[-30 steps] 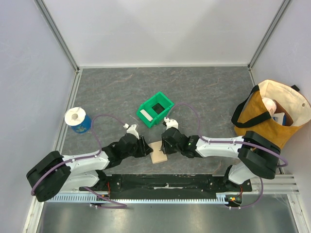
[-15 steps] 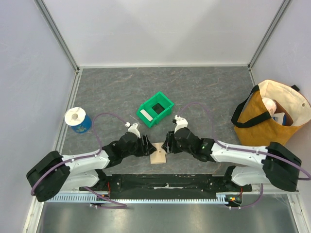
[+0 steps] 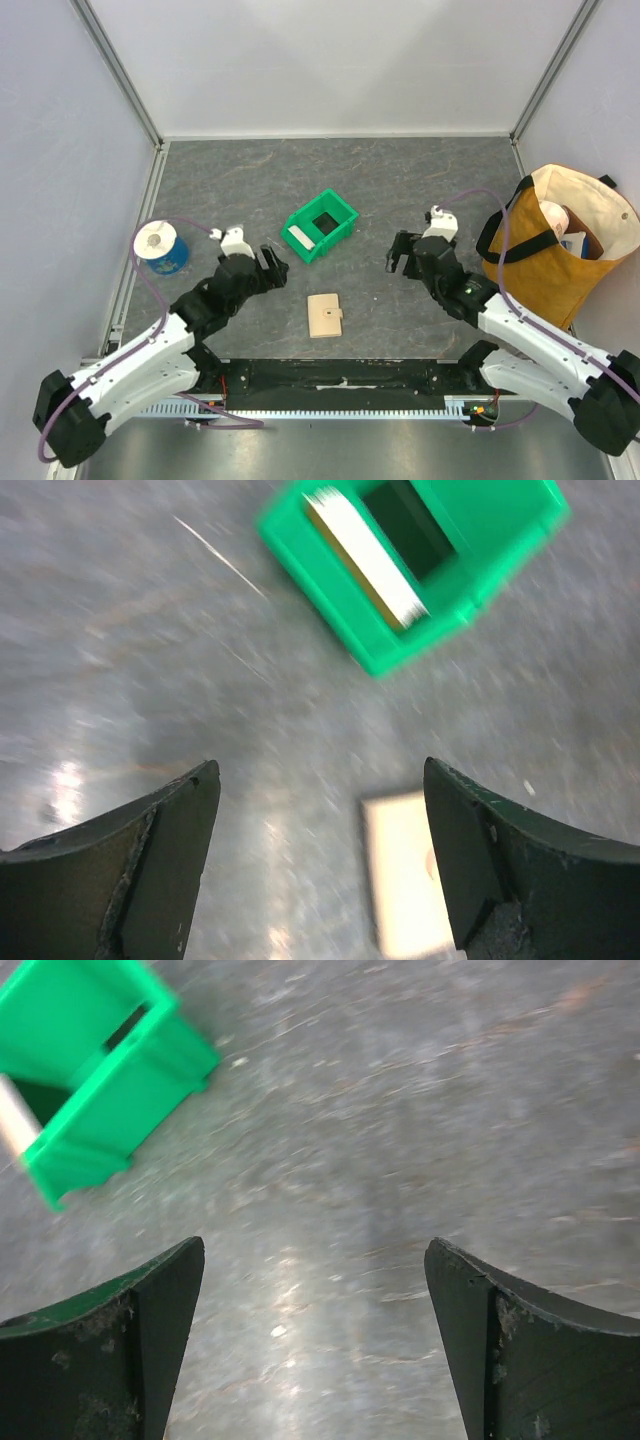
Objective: Put the credit cards into the card holder
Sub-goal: Reset both arms
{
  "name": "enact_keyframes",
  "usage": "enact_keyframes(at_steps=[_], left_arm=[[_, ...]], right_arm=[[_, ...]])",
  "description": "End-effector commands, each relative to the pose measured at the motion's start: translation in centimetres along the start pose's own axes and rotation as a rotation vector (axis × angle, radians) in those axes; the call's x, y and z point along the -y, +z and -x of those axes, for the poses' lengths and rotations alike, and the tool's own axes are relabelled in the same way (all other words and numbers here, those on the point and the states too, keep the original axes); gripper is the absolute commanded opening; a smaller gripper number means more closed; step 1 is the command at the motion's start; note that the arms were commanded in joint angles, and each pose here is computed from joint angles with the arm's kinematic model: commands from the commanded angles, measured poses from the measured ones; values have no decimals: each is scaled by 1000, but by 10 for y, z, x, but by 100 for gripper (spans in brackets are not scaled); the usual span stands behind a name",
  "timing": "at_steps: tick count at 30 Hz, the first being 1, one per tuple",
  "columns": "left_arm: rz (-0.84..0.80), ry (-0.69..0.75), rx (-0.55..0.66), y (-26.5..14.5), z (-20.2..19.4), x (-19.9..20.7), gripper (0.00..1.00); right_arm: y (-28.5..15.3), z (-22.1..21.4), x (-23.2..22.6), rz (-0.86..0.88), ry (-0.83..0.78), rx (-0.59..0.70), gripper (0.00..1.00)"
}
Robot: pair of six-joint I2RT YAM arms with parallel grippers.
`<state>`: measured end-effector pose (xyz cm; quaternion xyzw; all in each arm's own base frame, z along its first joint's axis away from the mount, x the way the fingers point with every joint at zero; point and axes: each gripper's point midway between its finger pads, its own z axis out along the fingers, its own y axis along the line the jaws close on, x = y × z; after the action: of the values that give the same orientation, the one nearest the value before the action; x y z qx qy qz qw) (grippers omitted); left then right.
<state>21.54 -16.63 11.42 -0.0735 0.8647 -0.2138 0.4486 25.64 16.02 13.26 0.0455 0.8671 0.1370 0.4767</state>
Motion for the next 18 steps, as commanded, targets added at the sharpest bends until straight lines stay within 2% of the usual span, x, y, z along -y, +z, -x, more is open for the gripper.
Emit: enact_keyframes(at_steps=[1, 5, 9, 13, 18], left_arm=[[199, 86, 68, 15, 46, -49, 88], [249, 107, 84, 19, 67, -57, 89], [206, 57, 66, 26, 62, -46, 90], [205, 57, 64, 29, 59, -48, 91], [218, 52, 83, 30, 58, -53, 91]], right_arm=[[2, 25, 55, -203, -41, 67, 98], [4, 43, 107, -361, 27, 103, 98], [7, 48, 163, -546, 132, 164, 98], [11, 46, 195, -704, 84, 204, 98], [23, 56, 208, -780, 22, 256, 98]])
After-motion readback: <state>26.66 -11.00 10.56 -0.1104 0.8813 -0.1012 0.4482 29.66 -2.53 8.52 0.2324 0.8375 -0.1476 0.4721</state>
